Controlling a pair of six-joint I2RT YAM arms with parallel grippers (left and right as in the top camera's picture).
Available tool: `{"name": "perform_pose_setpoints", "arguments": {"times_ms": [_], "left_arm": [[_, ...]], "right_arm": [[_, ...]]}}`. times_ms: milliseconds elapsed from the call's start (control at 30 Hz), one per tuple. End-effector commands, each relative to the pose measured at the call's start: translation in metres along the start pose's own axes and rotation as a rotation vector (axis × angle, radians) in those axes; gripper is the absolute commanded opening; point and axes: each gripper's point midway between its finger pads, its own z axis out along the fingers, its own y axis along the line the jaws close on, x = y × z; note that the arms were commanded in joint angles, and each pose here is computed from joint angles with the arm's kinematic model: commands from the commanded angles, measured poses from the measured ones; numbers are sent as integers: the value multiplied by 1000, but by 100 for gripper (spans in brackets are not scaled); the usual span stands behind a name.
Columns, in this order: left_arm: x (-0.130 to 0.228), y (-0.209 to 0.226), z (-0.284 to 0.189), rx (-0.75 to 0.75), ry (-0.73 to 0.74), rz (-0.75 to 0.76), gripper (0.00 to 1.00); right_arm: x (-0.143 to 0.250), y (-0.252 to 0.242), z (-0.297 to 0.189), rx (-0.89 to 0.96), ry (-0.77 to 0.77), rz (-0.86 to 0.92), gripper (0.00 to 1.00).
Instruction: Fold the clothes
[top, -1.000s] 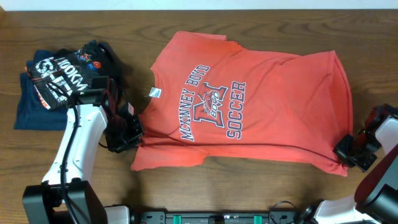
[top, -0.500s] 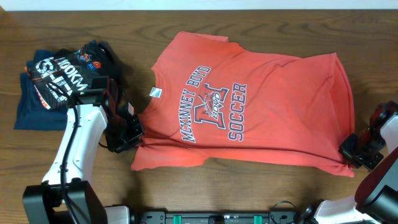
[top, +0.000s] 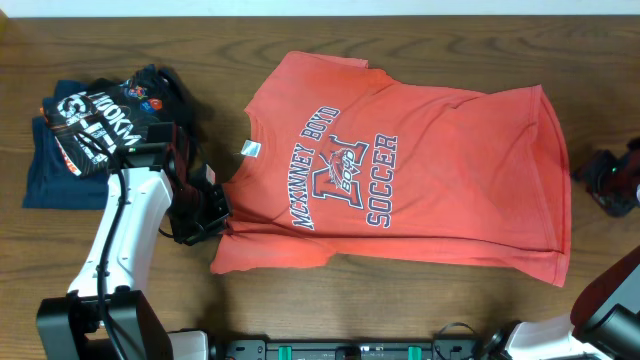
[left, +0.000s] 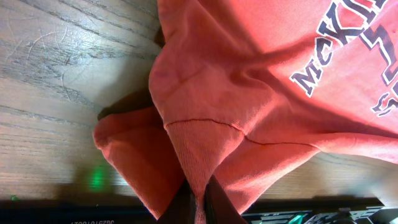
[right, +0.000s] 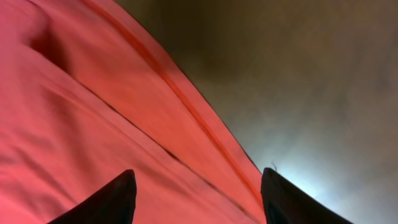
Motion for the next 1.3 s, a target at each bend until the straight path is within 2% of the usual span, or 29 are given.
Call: {"name": "perform_pose_setpoints", "arguments": {"times_ms": [0,100,267,467,533,833,1267], "left_arm": [[-1,1,-2,0,-13,6,6],[-4,1,-2,3,-23,10,6],[-5,0,-2,4,-26,11,6],[-5,0,-2,4,-26,11,6],[-5,0,-2,4,-26,11,6],[-5,0,-2,4,-26,11,6],[-5,0,-2,4,-27,11,6]], "right_arm": [[-3,26,1,-123,-17,-72,59],[-5,46,8,-186,-35,-142,56],[1,82,38,-286,-19,-251,58],[2,108,76,-340,-28,-307,57],[0,115,82,-361,-43,-320,54],[-8,121,93,-358,-89,-341,37],[-16,122,92,-353,-125,-347,35]]}}
